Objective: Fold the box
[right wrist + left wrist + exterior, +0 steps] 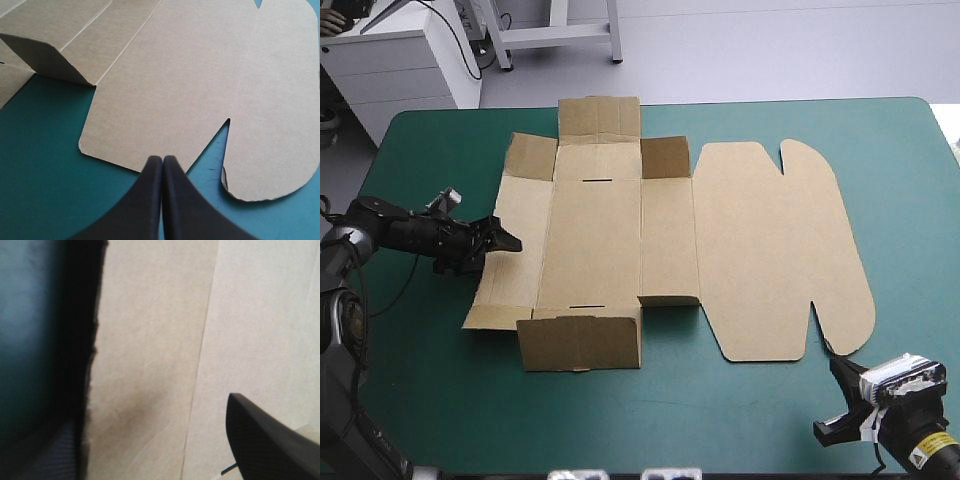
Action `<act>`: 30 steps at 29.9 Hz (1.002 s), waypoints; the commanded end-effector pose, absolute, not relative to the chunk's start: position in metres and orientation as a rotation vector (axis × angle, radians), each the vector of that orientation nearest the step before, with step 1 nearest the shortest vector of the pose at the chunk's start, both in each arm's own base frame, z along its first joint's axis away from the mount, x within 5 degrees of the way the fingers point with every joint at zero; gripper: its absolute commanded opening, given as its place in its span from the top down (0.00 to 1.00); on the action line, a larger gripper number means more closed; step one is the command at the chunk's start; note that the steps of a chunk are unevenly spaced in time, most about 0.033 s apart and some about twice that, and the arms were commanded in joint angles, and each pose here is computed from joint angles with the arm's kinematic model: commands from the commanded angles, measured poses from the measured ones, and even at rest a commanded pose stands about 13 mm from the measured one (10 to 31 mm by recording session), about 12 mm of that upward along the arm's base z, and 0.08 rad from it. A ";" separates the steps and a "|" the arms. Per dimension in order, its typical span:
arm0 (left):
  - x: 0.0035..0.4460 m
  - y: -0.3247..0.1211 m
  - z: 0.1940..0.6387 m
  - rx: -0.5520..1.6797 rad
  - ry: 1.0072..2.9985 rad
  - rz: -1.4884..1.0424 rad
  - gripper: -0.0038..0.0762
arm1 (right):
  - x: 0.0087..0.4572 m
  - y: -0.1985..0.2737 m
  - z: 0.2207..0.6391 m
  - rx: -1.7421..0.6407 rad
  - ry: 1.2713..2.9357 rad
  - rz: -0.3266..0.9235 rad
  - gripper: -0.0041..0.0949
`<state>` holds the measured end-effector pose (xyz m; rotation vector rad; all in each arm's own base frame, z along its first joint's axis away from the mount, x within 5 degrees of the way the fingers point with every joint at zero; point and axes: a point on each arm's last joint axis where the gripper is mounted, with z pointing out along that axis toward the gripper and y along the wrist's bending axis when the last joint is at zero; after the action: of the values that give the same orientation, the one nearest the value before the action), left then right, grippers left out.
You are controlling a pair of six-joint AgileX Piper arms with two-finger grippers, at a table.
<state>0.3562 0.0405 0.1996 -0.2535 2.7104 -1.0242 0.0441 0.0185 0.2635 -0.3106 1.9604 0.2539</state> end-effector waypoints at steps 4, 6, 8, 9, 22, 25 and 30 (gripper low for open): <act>0.359 0.018 0.202 -0.206 2.711 -1.107 0.29 | 0.046 0.019 0.278 -0.291 1.874 0.261 0.98; 0.359 0.013 0.203 -0.182 2.719 -1.118 0.29 | 0.046 0.019 0.278 -0.291 1.874 0.261 0.98; 0.357 0.009 0.203 -0.159 2.732 -1.147 0.33 | 0.046 0.019 0.278 -0.291 1.874 0.261 0.98; 0.356 0.009 0.204 -0.151 2.739 -1.162 0.39 | 0.046 0.019 0.278 -0.291 1.874 0.261 0.98; 0.351 0.009 0.237 0.024 2.761 -1.151 0.95 | 0.046 0.019 0.278 -0.291 1.874 0.261 0.98; 0.348 0.012 0.248 0.077 2.767 -1.067 0.96 | 0.046 0.019 0.278 -0.291 1.874 0.261 0.98; 0.349 0.010 0.272 0.154 2.725 -0.981 0.96 | 0.046 0.019 0.278 -0.291 1.874 0.261 0.98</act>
<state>0.3577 0.0197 0.2294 0.0450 2.7880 -0.9478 0.0441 0.0185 0.2635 -0.3106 1.9604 0.2539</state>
